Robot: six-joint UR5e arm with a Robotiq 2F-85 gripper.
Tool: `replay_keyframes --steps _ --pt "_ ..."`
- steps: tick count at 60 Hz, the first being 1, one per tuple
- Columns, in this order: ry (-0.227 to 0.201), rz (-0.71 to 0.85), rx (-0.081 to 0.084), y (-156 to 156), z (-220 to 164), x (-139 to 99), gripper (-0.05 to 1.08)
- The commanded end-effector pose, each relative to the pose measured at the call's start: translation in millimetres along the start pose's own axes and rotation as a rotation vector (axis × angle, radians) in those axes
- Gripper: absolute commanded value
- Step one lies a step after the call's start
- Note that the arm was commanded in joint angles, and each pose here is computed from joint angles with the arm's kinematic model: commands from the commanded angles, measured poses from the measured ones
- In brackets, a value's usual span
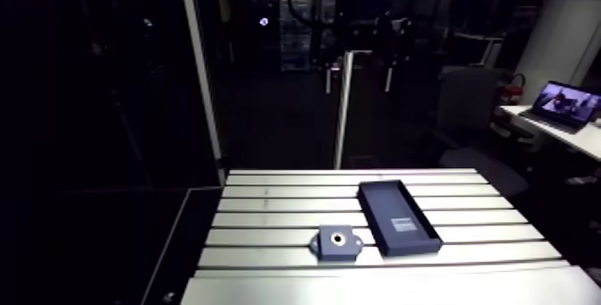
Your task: Pick up the bearing and press it into the housing until flush.
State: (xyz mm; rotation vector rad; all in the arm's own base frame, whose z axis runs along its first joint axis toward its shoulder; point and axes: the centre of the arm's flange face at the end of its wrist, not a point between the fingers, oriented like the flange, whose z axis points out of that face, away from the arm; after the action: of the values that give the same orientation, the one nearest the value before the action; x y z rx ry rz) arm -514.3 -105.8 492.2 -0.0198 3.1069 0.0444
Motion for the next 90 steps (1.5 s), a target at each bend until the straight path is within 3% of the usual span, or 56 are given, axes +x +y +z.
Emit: replay_keyframes --steps 1,11,43,63,90 --pt "0.012 0.028 0.001 14.9 -10.7 -4.1 0.01" --pt "0.007 0.065 0.005 35.0 -8.9 -3.3 0.01" --pt "0.004 0.073 0.004 39.3 -13.4 -3.5 0.01" --pt "0.007 0.072 -0.005 40.6 -15.7 -2.0 0.01" --pt "0.008 0.069 0.000 39.1 -15.2 2.3 0.01"
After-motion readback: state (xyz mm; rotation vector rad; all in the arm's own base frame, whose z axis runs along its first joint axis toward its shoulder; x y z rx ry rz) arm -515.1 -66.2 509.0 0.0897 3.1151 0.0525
